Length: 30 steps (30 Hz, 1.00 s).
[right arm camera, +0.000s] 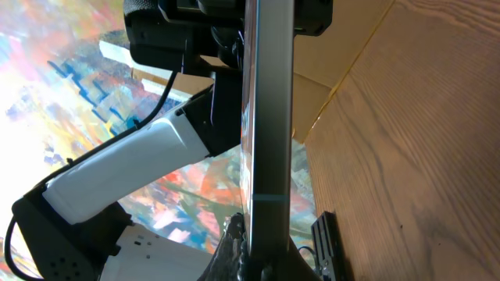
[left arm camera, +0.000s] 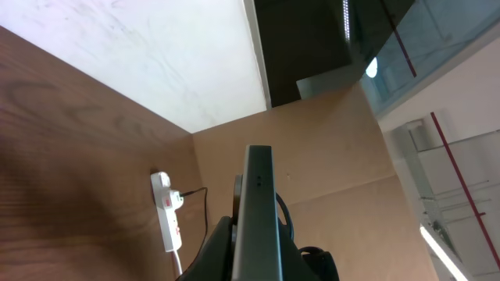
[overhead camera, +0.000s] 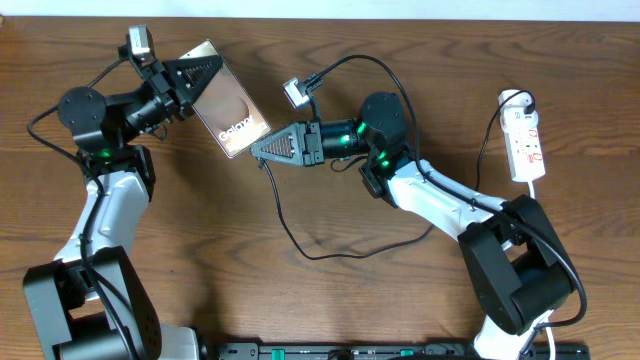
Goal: Plug charger to phone and switch on socket
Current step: 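Align the plug with the phone's bottom port and push it in, then open the right gripper to release the inserted plug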
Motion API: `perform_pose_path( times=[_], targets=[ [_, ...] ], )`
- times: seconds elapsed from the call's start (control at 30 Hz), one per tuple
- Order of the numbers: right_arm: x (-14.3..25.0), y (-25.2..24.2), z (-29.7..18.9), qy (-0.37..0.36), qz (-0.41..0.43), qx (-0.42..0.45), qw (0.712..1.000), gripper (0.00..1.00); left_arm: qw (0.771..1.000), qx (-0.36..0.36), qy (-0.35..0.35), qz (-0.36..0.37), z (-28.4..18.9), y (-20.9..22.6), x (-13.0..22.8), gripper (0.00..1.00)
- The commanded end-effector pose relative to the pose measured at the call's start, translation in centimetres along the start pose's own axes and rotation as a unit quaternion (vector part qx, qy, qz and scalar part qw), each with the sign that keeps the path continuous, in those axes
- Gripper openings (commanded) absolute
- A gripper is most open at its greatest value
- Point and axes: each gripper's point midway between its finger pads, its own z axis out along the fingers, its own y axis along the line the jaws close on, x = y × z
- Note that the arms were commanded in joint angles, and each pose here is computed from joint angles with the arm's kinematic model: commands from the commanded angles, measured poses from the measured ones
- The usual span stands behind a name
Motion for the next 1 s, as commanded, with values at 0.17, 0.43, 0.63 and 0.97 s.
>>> perform_pose_path(
  times=[0.17, 0.43, 0.63, 0.97],
  targets=[
    [-2.3, -0.6, -0.3, -0.059, -0.009, 0.016, 0.998, 0.01, 0.998, 0.012, 0.053, 0.030, 0.5, -1.3, 2.0, 0.07],
    [-1.7, -0.5, -0.2, -0.040, -0.014, 0.011, 0.999, 0.18, 0.999, 0.011, 0.042, 0.030, 0.5, -1.2, 1.6, 0.08],
    [-1.3, -0.3, -0.1, -0.027, -0.021, 0.007, 0.999, 0.63, 0.999, 0.011, 0.039, 0.030, 0.5, -1.2, 1.5, 0.07],
    [-1.9, 0.1, -0.9, -0.034, -0.044, 0.001, 0.998, 0.90, 0.999, 0.009, 0.039, 0.031, 0.0, -1.1, 1.3, 0.07]
  ],
)
